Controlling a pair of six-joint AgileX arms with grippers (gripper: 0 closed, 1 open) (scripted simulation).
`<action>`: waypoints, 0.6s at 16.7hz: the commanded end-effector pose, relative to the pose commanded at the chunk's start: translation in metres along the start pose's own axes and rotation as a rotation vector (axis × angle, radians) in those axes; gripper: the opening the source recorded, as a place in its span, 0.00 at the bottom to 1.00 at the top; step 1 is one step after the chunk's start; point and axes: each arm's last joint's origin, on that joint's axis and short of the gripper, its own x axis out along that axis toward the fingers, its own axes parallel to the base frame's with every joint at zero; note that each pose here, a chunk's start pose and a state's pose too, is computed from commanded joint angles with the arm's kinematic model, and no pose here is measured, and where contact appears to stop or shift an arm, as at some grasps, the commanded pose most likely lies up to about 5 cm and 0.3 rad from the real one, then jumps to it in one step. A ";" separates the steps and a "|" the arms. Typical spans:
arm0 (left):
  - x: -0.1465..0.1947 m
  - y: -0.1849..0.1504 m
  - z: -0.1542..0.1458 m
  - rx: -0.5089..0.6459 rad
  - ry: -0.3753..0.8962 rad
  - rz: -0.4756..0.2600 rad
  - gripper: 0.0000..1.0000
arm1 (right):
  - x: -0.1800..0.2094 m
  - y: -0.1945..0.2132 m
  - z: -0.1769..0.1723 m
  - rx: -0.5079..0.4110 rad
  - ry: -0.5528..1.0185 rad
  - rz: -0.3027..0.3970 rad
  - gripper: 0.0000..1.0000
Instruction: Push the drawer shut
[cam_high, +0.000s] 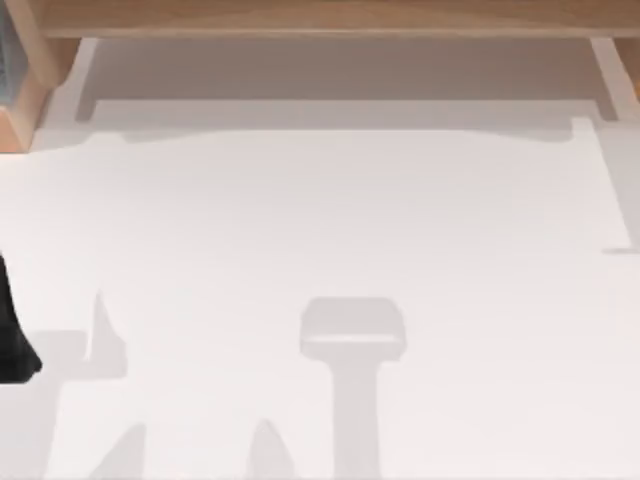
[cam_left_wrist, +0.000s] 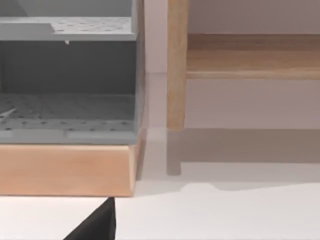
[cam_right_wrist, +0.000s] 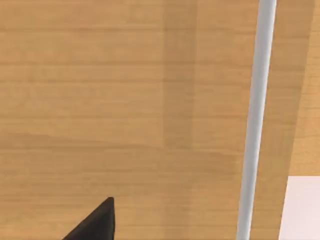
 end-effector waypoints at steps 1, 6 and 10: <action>0.000 0.000 0.000 0.000 0.000 0.000 1.00 | 0.000 0.000 0.000 0.000 0.000 0.000 1.00; 0.000 0.000 0.000 0.000 0.000 0.000 1.00 | 0.009 0.000 0.000 0.000 0.000 0.000 1.00; 0.000 0.000 0.000 0.000 0.000 0.000 1.00 | 0.025 0.000 0.000 0.000 0.000 0.000 1.00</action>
